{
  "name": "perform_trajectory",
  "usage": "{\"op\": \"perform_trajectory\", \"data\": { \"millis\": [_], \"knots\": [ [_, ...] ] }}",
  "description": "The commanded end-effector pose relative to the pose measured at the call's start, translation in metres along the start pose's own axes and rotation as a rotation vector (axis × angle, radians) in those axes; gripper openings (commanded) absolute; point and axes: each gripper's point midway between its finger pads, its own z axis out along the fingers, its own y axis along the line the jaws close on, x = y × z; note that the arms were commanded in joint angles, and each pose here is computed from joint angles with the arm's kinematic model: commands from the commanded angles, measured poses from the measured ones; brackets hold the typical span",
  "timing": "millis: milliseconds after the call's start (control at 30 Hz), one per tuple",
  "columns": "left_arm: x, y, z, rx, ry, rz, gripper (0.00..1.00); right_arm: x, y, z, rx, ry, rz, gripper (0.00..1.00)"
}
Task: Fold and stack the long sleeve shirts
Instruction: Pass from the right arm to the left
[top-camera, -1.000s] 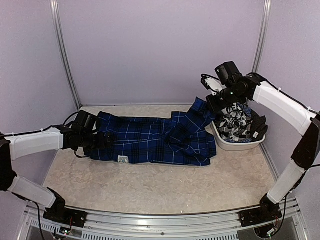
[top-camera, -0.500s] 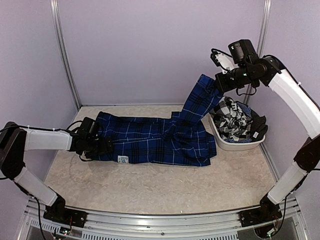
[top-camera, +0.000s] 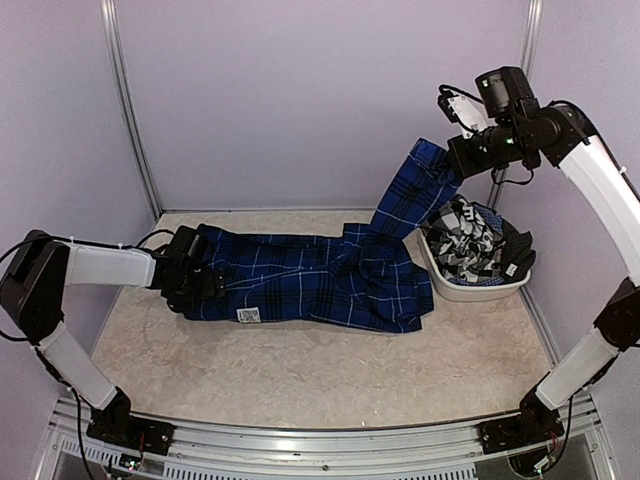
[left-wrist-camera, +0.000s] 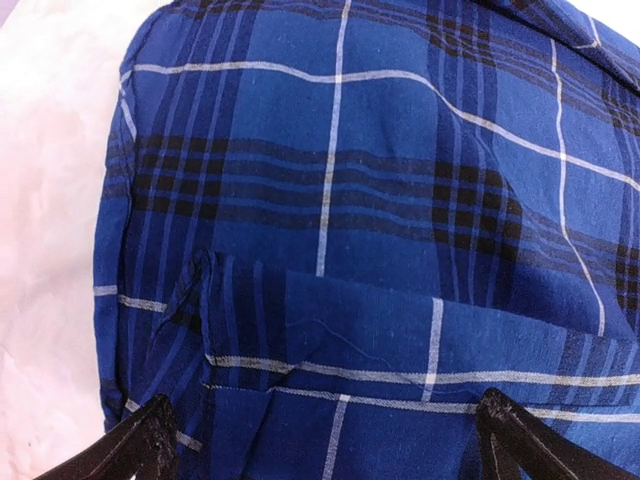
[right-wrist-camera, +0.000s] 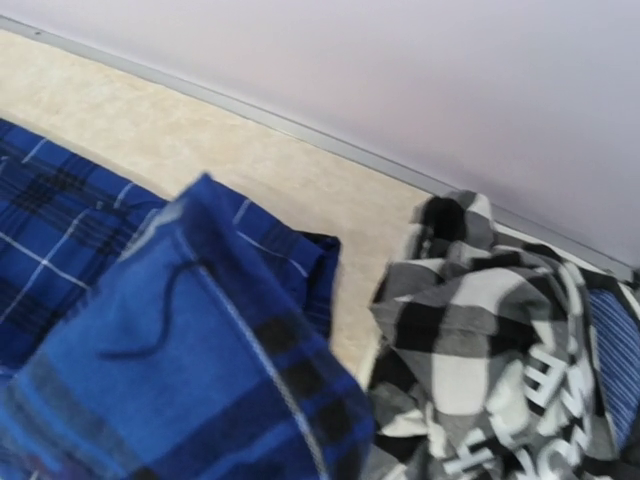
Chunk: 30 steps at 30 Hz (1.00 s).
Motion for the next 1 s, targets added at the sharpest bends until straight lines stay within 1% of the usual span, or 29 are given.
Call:
{"op": "perform_trajectory", "data": {
  "millis": [0, 167, 267, 333, 433, 500, 600, 667, 800, 967],
  "knots": [
    [-0.014, 0.001, -0.004, -0.036, -0.029, 0.053, 0.99, -0.002, 0.025, 0.009, -0.118, -0.033, -0.059, 0.00],
    [-0.041, -0.027, -0.036, 0.030, -0.130, 0.112, 0.99, 0.009, 0.064, 0.028, -0.316, -0.040, -0.135, 0.00],
    [-0.052, -0.041, -0.052, 0.077, -0.168, 0.124, 0.99, 0.018, 0.077, 0.038, -0.376, -0.042, -0.179, 0.00],
    [-0.055, -0.050, -0.061, 0.115, -0.182, 0.132, 0.99, 0.028, 0.094, 0.044, -0.464, -0.032, -0.226, 0.00],
    [-0.063, -0.075, -0.080, 0.230, -0.228, 0.158, 0.99, 0.048, 0.125, 0.052, -0.608, -0.004, -0.299, 0.00],
    [-0.067, -0.101, -0.102, 0.351, -0.276, 0.201, 0.99, 0.061, 0.141, 0.058, -0.700, 0.019, -0.320, 0.00],
    [-0.063, -0.146, -0.144, 0.563, -0.393, 0.336, 0.99, 0.072, 0.160, 0.065, -0.824, 0.038, -0.337, 0.00],
    [-0.057, -0.168, -0.177, 0.660, -0.500, 0.461, 0.99, 0.072, 0.173, 0.065, -0.915, 0.039, -0.325, 0.00],
    [-0.034, -0.201, -0.211, 0.703, -0.605, 0.705, 0.98, 0.074, 0.190, 0.072, -1.041, 0.097, -0.273, 0.00],
    [-0.003, -0.233, -0.230, 0.679, -0.673, 0.983, 0.98, 0.080, 0.197, 0.080, -1.088, 0.163, -0.212, 0.00]
  ]
}}
